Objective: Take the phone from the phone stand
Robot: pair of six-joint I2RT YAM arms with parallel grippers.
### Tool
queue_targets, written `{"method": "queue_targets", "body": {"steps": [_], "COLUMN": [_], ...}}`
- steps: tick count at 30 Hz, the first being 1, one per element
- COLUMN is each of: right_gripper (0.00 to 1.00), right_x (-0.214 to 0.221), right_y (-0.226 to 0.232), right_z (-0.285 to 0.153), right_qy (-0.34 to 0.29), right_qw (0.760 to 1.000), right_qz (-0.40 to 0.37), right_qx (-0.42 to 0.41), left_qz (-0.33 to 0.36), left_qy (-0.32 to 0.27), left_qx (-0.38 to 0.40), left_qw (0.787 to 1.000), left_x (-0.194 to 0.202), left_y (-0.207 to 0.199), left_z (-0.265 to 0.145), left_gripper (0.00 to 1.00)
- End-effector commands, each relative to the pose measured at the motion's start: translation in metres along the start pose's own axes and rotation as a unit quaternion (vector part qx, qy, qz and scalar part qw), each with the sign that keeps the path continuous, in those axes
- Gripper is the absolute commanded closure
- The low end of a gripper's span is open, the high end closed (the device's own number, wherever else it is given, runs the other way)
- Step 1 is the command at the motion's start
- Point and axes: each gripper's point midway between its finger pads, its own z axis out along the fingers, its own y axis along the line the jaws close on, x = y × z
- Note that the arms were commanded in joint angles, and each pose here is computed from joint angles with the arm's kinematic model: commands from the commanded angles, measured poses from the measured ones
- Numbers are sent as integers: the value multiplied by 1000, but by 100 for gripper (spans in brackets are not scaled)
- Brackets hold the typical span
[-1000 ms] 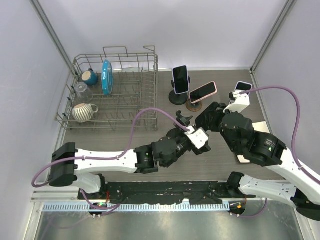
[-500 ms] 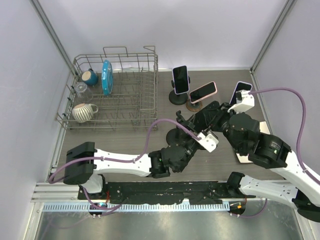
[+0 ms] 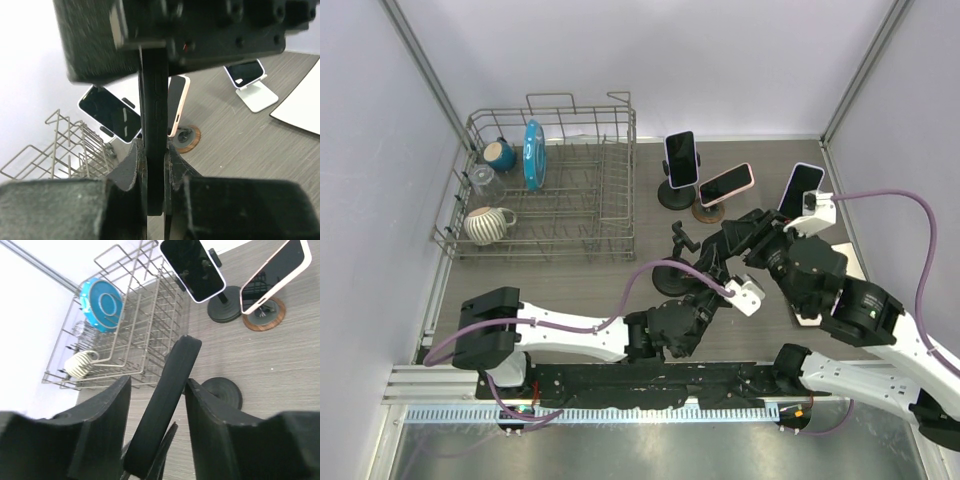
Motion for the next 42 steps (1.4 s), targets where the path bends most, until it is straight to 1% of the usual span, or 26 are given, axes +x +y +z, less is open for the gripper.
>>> {"method": "queue_targets", "body": {"steps": [1, 3, 6, 9, 11, 13, 14, 15, 16, 17, 19, 20, 22, 24, 28, 30, 31, 32, 33, 34, 36, 37, 38, 39, 40, 42], "right_gripper": [38, 32, 19, 14, 12, 12, 12, 11, 11, 11, 11, 11, 11, 11, 11, 11, 11, 11, 12, 11, 11, 11, 11, 11, 11, 11], "right_x": [-37, -43, -51, -58, -64, -66, -68, -69, -67, -68, -68, -69, -67, -67, -64, -63, -63, -62, -60, -59, -56, -54, -53, -50, -49, -44], "right_y": [25, 27, 27, 24, 20, 14, 12, 11, 8, 4, 0, -4, -9, -13, -19, -20, -21, -22, -23, -23, -24, -25, -26, -26, -27, -27], "right_z": [-16, -21, -28, -33, -38, -41, -42, -42, -41, -43, -42, -44, -42, -42, -40, -38, -38, -36, -35, -34, -32, -30, -29, -28, -27, -24], "right_qy": [-55, -64, -75, -86, -98, -104, -109, -111, -112, -116, -119, -122, -124, -128, -130, -130, -131, -130, -129, -128, -125, -124, -123, -121, -120, -115], "right_qw": [994, 992, 990, 989, 989, 989, 988, 988, 989, 989, 989, 989, 990, 990, 991, 991, 991, 991, 991, 991, 992, 992, 992, 992, 992, 993], "right_qz": [67, 65, 61, 59, 55, 48, 50, 49, 44, 44, 40, 38, 32, 27, 15, 9, 6, 3, 0, -4, -8, -12, -13, -16, -18, -23], "right_qx": [-72, -87, -99, -100, -100, -97, -94, -92, -88, -85, -77, -73, -62, -55, -43, -38, -36, -33, -29, -26, -23, -21, -18, -17, -15, -13], "left_qz": [-100, -112, -141, -171, -190, -224, -214, -261, -286, -281, -342, -337, -367, -377, -428, -440, -438, -457, -467, -463, -495, -501, -512, -534, -550, -581], "left_qy": [-33, -24, -11, 9, 34, 37, 60, 65, 68, 96, 100, 124, 136, 153, 203, 236, 263, 277, 282, 313, 333, 354, 358, 367, 367, 367], "left_qx": [-36, -48, -45, -28, -11, 4, 16, 34, 41, 43, 57, 58, 65, 61, 46, 53, 45, 49, 48, 36, 38, 29, 28, 35, 26, 26], "left_qw": [994, 992, 989, 985, 981, 974, 975, 963, 955, 954, 933, 932, 918, 911, 879, 865, 859, 844, 837, 828, 802, 790, 780, 761, 750, 726], "left_x": [-37, -35, -30, -22, -10, -12, 3, 2, 1, 18, 16, 32, 36, 47, 80, 103, 126, 134, 141, 168, 183, 206, 214, 218, 233, 241], "left_y": [24, 33, 42, 46, 43, 52, 53, 49, 58, 64, 75, 77, 82, 97, 112, 108, 104, 98, 98, 91, 81, 74, 70, 62, 60, 53], "left_z": [-6, -10, -18, -25, -29, -34, -35, -37, -40, -41, -48, -54, -62, -77, -98, -115, -123, -129, -135, -145, -157, -165, -168, -173, -175, -176], "left_gripper": [100, 100, 100, 100, 100, 100, 100, 100, 100, 100, 100, 100, 100, 100, 100, 100, 100, 100, 100, 100, 100, 100, 100, 100, 100, 100]}}
